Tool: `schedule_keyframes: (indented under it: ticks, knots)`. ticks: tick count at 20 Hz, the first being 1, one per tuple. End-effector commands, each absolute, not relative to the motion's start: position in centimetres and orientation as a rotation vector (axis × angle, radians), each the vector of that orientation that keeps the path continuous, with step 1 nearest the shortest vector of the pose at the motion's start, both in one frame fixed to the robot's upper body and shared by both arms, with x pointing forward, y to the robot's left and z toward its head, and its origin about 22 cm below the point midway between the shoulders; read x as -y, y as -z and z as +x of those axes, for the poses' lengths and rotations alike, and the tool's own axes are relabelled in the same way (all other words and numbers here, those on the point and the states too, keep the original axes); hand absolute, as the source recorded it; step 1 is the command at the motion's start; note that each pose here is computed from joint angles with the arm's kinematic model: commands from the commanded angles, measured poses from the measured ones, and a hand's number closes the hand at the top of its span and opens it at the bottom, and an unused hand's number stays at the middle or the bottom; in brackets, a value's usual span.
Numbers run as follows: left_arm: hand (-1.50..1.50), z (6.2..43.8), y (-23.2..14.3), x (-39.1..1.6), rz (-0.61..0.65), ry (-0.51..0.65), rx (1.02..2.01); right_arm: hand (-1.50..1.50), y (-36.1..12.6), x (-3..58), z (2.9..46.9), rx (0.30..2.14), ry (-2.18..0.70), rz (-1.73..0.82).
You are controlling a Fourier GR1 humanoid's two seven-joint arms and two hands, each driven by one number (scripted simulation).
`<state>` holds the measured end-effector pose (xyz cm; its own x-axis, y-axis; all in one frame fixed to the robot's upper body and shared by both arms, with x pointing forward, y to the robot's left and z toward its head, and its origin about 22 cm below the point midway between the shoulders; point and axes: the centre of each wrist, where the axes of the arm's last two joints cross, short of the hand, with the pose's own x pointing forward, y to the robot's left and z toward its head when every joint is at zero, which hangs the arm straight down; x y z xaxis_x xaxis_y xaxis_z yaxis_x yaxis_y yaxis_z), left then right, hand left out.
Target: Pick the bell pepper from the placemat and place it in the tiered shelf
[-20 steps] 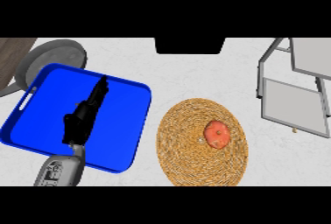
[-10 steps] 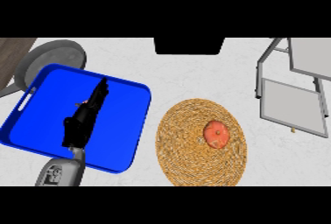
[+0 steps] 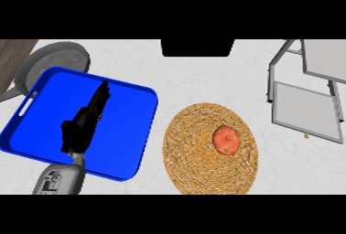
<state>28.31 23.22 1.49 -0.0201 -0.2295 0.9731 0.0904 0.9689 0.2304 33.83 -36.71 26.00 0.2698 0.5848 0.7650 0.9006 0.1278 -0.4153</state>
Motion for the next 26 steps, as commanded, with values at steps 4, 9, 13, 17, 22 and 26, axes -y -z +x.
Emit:
schedule_keyframes:
  ticks: [4,9,13,17,22,26]
  knots:
    - [0.0,28.3,-2.5,-23.3,0.105,0.253,1.599,-1.5,-26.6,37.2,34.1,1.516,0.457,-1.486]
    - [0.0,28.2,-0.3,-21.4,0.112,0.253,1.57,-1.5,-31.8,37.4,29.4,1.637,0.714,-1.373]
    - [0.0,28.6,-2.0,-21.9,0.132,0.251,1.572,-1.5,-34.9,40.1,25.6,1.615,0.871,-1.41]
    - [0.0,27.6,-1.4,-22.6,0.126,0.262,1.581,-1.5,-34.4,41.9,22.0,1.498,0.947,-1.396]
    - [0.0,26.6,-1.3,-24.3,0.157,0.239,1.556,-1.5,-35.3,44.9,16.0,1.329,0.864,-1.362]
    - [0.0,26.8,-1.7,-24.6,0.154,0.216,1.567,-1.5,-34.8,45.4,11.5,1.264,0.798,-1.372]
